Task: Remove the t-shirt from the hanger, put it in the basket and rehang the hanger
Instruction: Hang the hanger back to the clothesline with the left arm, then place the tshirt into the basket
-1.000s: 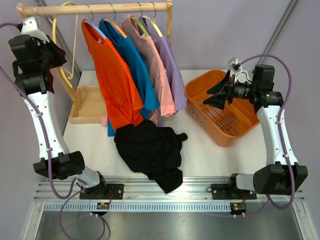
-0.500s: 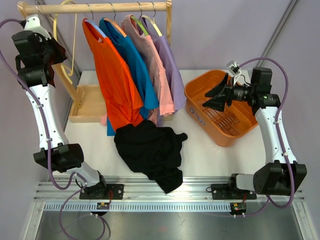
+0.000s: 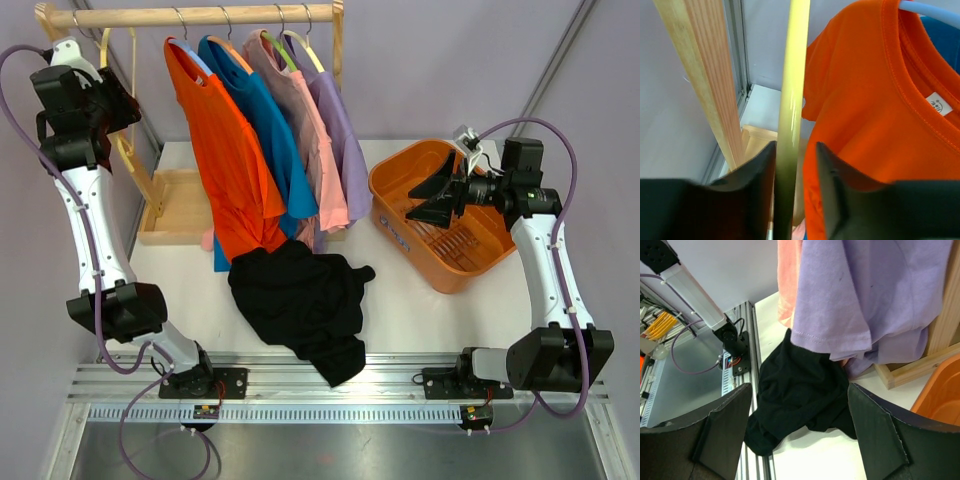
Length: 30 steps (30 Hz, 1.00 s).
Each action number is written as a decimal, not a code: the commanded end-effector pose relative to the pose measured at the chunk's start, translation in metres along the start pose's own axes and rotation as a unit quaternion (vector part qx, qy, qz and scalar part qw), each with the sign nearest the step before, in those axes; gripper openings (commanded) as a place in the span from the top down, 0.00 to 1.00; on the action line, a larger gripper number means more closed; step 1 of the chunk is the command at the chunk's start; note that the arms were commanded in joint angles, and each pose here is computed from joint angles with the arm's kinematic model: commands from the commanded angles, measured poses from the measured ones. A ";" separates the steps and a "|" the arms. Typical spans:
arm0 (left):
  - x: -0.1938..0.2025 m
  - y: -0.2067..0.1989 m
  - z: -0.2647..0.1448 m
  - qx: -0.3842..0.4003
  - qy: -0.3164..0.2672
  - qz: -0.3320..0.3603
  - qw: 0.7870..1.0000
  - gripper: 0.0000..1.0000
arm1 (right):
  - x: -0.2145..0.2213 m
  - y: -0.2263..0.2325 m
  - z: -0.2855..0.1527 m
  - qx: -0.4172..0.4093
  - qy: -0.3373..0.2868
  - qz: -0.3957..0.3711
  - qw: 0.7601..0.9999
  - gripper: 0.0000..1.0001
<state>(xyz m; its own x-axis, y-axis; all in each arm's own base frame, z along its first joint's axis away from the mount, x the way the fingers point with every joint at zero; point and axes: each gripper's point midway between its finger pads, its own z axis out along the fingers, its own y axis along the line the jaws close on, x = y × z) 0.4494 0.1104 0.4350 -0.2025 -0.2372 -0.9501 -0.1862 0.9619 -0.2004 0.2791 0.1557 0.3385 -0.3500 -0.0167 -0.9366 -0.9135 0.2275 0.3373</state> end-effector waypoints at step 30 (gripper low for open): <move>0.131 -0.014 -0.254 -0.046 -0.030 -0.107 0.993 0.01 | 0.216 0.060 0.187 0.009 0.285 -0.331 0.900 0.00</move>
<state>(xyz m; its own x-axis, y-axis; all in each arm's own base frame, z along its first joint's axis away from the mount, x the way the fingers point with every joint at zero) 0.1907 0.0374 0.4055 -0.0142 -0.3660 -0.9305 -0.2803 0.8948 -0.3477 0.1460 0.3076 0.1224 0.1439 -0.7330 -0.6648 -0.9893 -0.1236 -0.0779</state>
